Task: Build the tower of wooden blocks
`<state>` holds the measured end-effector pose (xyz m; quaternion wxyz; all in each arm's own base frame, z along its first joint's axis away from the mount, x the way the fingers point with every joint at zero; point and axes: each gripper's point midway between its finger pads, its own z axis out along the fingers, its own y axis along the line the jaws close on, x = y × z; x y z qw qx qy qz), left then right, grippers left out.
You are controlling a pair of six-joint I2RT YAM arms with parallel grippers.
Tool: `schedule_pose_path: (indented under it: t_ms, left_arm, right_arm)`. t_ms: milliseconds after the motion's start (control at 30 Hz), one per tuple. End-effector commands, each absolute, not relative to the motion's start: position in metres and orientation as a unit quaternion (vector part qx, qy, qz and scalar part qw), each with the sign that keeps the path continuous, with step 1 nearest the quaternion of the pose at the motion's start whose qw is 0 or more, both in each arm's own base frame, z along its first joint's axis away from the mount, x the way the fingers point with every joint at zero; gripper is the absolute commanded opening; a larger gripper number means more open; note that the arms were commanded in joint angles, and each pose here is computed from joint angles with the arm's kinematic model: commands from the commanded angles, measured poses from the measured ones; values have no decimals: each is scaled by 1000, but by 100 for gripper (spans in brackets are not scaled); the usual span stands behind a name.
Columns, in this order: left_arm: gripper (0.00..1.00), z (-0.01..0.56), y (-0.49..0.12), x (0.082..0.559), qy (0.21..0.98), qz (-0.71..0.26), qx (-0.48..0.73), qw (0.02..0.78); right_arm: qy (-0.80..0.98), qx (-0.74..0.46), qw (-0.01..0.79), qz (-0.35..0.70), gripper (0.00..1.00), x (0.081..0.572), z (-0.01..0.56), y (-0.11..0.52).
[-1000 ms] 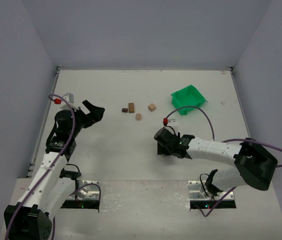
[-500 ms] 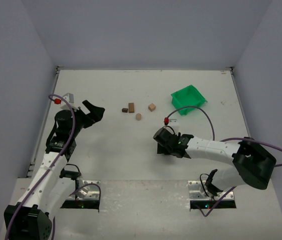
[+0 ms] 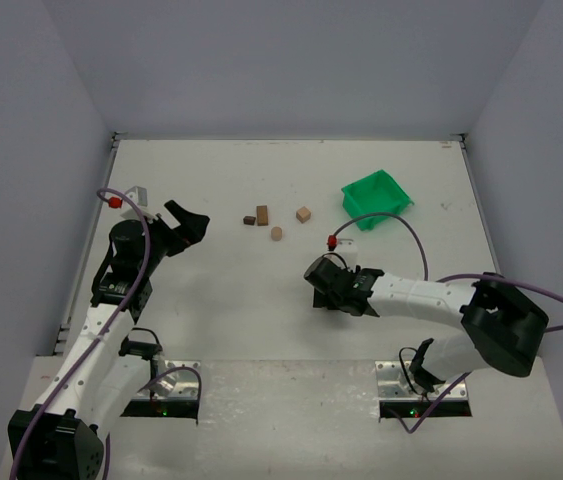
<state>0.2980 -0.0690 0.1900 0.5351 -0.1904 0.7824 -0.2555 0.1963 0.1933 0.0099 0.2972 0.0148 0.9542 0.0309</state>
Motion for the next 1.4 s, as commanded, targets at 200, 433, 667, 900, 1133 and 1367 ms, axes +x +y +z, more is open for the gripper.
schedule_pose_path:
  t_ms: [200, 433, 667, 900, 1133, 1367]
  left_arm:
    - [100, 202, -71, 299, 770, -265, -178, 553]
    - [100, 202, -71, 299, 770, -264, -177, 553]
    - [100, 202, -72, 299, 769, -265, -176, 554]
    - [100, 202, -72, 299, 769, -266, -176, 554]
    - [100, 204, -72, 298, 768, -267, -174, 556]
    - [100, 204, -72, 298, 767, -267, -174, 556]
  right_arm:
    - [945, 35, 322, 29, 50, 209, 23, 204]
    - [944, 49, 325, 15, 51, 209, 22, 201]
    - [944, 58, 325, 9, 52, 207, 20, 201]
    - [944, 58, 326, 10, 53, 207, 20, 203]
    - [943, 59, 327, 5, 55, 208, 19, 203]
    - [942, 60, 329, 0, 55, 210, 19, 203]
